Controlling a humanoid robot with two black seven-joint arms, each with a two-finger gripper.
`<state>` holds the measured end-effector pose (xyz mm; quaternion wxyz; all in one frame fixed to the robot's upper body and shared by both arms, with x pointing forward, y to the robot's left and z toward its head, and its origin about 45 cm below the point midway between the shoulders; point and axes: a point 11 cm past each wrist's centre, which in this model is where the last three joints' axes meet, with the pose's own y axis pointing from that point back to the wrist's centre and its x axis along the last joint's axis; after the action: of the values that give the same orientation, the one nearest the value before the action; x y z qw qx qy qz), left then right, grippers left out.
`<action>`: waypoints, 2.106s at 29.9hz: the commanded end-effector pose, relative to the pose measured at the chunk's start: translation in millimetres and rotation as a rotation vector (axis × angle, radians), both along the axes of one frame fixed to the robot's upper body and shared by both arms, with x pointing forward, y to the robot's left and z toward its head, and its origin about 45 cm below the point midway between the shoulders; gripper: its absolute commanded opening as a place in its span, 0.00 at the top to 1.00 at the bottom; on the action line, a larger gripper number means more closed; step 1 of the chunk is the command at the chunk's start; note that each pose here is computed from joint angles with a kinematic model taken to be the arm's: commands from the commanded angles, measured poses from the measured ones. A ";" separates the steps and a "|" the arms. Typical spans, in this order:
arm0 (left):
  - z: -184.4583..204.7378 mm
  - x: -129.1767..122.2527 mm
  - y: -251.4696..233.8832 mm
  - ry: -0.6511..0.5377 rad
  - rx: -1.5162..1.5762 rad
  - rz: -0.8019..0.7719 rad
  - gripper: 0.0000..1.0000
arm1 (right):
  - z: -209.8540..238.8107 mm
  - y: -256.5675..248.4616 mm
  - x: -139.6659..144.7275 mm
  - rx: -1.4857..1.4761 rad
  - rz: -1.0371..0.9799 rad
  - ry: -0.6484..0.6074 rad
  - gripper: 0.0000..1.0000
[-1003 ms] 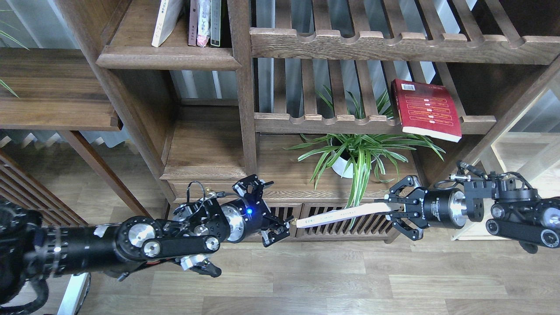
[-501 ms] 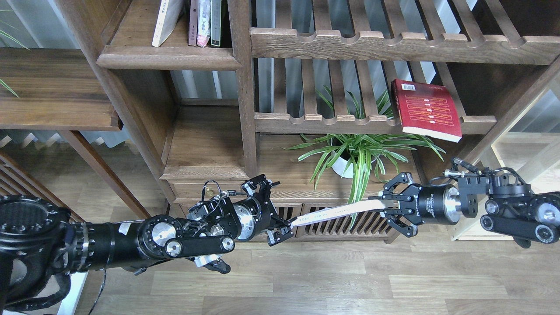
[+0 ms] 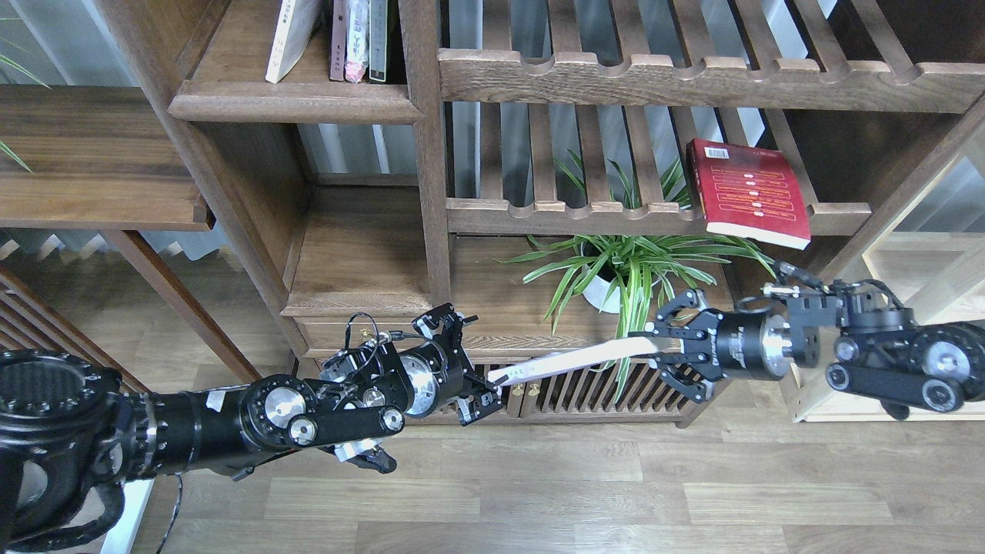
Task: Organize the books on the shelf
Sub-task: 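Grasp the white book's end with the left gripper, release the right gripper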
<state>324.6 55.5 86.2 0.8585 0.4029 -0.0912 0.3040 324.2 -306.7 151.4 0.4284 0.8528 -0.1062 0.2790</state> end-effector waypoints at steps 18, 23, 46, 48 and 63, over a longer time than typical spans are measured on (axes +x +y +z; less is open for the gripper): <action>2.3 2.8 -0.4 -0.002 -0.012 0.014 0.18 | 11.0 45.0 16.4 0.061 0.058 -0.019 0.97; 2.5 2.6 -1.0 -0.006 -0.012 0.007 0.57 | 10.2 46.7 15.9 0.061 0.062 -0.017 0.97; -0.2 1.9 0.3 -0.029 -0.056 0.013 1.00 | 13.7 44.5 19.4 0.095 0.007 -0.004 0.45; -0.5 1.7 0.5 -0.029 -0.054 0.013 1.00 | 15.5 45.2 21.3 0.109 -0.010 -0.003 0.26; 0.3 -20.2 -15.5 0.031 -0.126 -0.004 1.00 | 15.9 -72.7 17.6 0.007 -0.298 -0.021 0.00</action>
<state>309.6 48.5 80.9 0.8763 0.3678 -0.0686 0.3035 348.7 -343.0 168.7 0.4342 0.8442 -0.2114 0.2328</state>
